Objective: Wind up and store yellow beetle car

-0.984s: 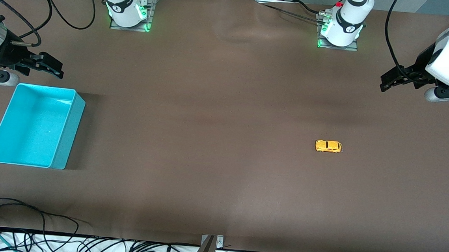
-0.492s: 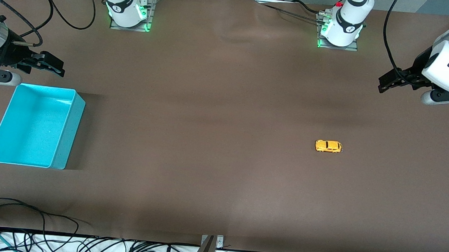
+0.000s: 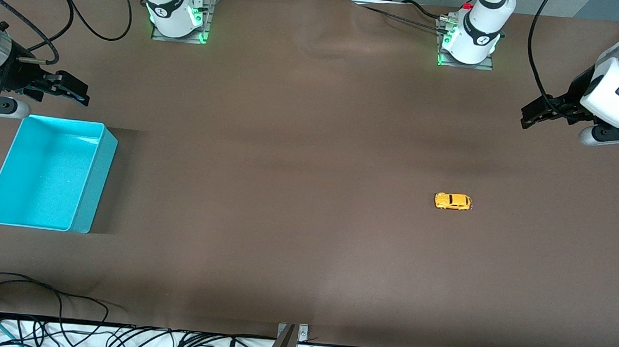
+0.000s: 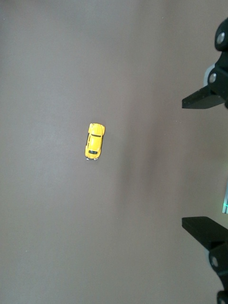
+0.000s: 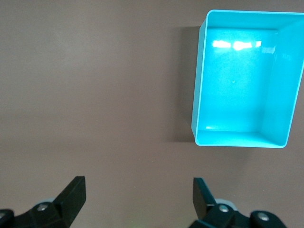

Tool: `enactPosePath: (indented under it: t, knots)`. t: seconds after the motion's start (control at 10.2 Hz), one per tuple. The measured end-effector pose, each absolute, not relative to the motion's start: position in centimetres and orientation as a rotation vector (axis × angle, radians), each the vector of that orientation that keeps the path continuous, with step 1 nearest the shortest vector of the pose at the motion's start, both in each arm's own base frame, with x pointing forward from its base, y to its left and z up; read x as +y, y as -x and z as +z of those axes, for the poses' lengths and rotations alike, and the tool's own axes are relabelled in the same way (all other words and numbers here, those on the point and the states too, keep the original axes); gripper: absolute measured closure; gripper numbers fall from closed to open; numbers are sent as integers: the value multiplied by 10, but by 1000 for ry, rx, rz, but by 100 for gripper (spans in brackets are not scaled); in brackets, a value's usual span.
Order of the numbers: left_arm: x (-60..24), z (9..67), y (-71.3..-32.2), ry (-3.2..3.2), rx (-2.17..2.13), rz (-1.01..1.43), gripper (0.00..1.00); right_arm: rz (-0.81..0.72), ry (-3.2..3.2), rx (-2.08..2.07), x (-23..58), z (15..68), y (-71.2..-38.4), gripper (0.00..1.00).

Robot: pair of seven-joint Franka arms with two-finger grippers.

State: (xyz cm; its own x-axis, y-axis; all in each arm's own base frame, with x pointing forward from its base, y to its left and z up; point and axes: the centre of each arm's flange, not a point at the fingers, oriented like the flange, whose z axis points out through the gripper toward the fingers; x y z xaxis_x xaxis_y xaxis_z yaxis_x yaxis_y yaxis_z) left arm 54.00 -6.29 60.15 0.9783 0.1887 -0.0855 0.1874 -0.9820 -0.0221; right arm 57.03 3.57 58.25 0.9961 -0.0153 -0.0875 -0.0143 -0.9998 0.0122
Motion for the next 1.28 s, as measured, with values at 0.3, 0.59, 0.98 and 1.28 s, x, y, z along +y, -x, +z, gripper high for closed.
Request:
enactPosePath:
  t: [0.3,0.59,0.98,1.28]
  knots:
    - [-63,602,-540,3111,-296,136,0,-151,-3126,-27,34,579,-571,0]
    - [-63,602,-540,3111,-296,137,0,-156,-3126,-33,32,578,-572,0]
    - [-63,602,-540,3111,-296,137,0,-152,-3127,-33,29,578,-573,0]
    - [-63,601,-540,3111,-296,137,0,-149,-3128,-26,28,578,-573,0]
